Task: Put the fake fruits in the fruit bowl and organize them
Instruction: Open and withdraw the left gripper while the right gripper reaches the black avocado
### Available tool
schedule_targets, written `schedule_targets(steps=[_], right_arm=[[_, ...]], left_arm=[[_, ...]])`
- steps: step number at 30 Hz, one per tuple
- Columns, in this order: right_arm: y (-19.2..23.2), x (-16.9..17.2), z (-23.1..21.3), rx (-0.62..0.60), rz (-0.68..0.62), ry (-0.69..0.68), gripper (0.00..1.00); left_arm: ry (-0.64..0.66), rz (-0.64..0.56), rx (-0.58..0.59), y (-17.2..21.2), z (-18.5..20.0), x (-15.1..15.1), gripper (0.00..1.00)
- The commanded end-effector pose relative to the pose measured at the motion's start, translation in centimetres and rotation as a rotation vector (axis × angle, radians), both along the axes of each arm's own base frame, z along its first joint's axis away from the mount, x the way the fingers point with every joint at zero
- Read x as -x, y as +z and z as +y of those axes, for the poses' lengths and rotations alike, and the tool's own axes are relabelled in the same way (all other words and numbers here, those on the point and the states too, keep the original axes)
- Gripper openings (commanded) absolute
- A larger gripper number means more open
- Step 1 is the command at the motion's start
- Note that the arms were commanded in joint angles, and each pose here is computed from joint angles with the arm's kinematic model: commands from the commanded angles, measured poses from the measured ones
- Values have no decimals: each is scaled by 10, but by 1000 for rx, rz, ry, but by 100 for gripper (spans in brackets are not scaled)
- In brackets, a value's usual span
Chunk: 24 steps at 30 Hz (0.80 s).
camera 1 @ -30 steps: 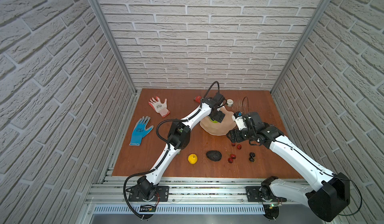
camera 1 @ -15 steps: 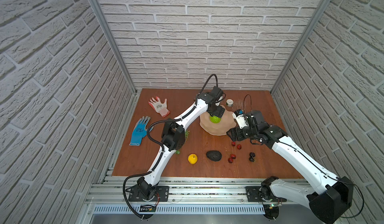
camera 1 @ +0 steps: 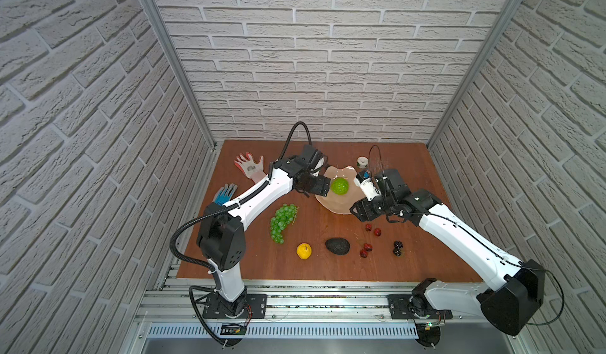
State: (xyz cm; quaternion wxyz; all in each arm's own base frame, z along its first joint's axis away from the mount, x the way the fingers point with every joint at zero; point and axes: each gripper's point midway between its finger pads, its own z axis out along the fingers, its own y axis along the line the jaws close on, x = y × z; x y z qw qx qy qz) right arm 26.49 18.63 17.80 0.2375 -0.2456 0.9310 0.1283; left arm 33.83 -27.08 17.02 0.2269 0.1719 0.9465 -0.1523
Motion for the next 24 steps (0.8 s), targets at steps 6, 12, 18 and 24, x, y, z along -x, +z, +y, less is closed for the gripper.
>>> schedule_targets(steps=[6, 12, 18, 24], right_arm=[[-47, 42, 35, 199, 145, 210, 78], [-75, 53, 50, 262, 193, 295, 84], [-106, 56, 57, 287, 266, 331, 85], [-124, 57, 63, 291, 296, 355, 83]], left_arm=[[103, -121, 14, 19, 30, 6, 89], [201, -132, 46, 17, 64, 10, 90], [323, -139, 100, 22, 102, 7, 91], [388, -127, 113, 18, 123, 6, 91]])
